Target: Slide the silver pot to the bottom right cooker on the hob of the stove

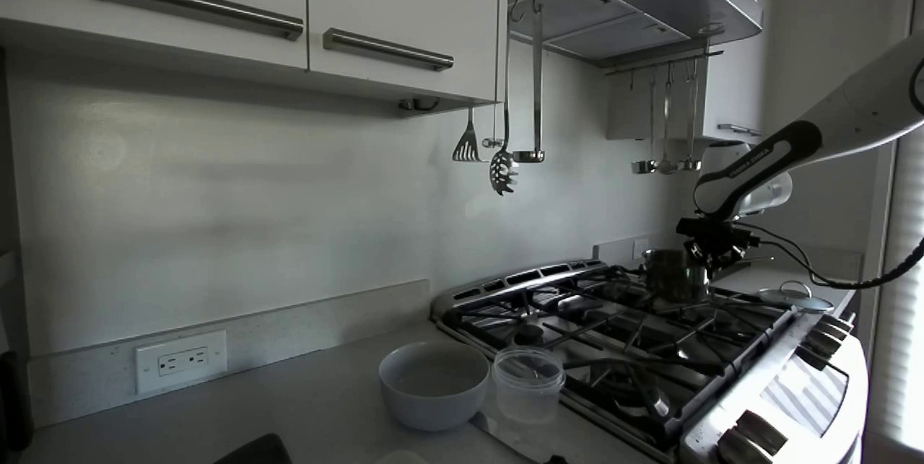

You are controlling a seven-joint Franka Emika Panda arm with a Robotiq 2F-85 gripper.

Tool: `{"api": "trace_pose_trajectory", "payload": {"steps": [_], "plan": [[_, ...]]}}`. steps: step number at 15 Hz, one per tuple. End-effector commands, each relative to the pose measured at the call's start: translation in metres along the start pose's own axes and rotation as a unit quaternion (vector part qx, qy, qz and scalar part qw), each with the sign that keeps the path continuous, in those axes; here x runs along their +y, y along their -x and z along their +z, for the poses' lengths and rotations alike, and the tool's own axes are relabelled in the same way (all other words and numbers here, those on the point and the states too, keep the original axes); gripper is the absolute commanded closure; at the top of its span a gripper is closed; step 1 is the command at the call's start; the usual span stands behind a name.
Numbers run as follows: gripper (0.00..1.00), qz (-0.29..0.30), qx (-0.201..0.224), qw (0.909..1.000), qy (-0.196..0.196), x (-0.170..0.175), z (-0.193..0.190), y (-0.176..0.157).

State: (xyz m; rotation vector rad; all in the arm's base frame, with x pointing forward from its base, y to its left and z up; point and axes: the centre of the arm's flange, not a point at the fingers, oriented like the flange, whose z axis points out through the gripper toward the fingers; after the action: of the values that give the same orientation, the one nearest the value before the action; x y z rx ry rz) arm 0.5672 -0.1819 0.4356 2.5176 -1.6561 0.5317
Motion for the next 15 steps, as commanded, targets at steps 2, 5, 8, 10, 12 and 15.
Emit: {"api": "trace_pose_trajectory", "payload": {"steps": [2,5,8,10,12,15], "plan": [[0.99,0.008,-0.001,0.9999,-0.009,0.038,-0.004,0.002],[0.99,0.033,-0.008,0.9994,0.008,0.049,-0.007,-0.003],[0.99,0.048,-0.024,0.9984,0.019,0.056,-0.007,-0.005],[0.99,0.053,-0.034,0.9977,0.026,0.060,-0.006,-0.005],[0.99,0.054,-0.035,0.9976,0.024,0.065,-0.003,-0.004],[0.99,0.051,-0.027,0.9980,0.026,0.076,0.002,-0.004]]}}
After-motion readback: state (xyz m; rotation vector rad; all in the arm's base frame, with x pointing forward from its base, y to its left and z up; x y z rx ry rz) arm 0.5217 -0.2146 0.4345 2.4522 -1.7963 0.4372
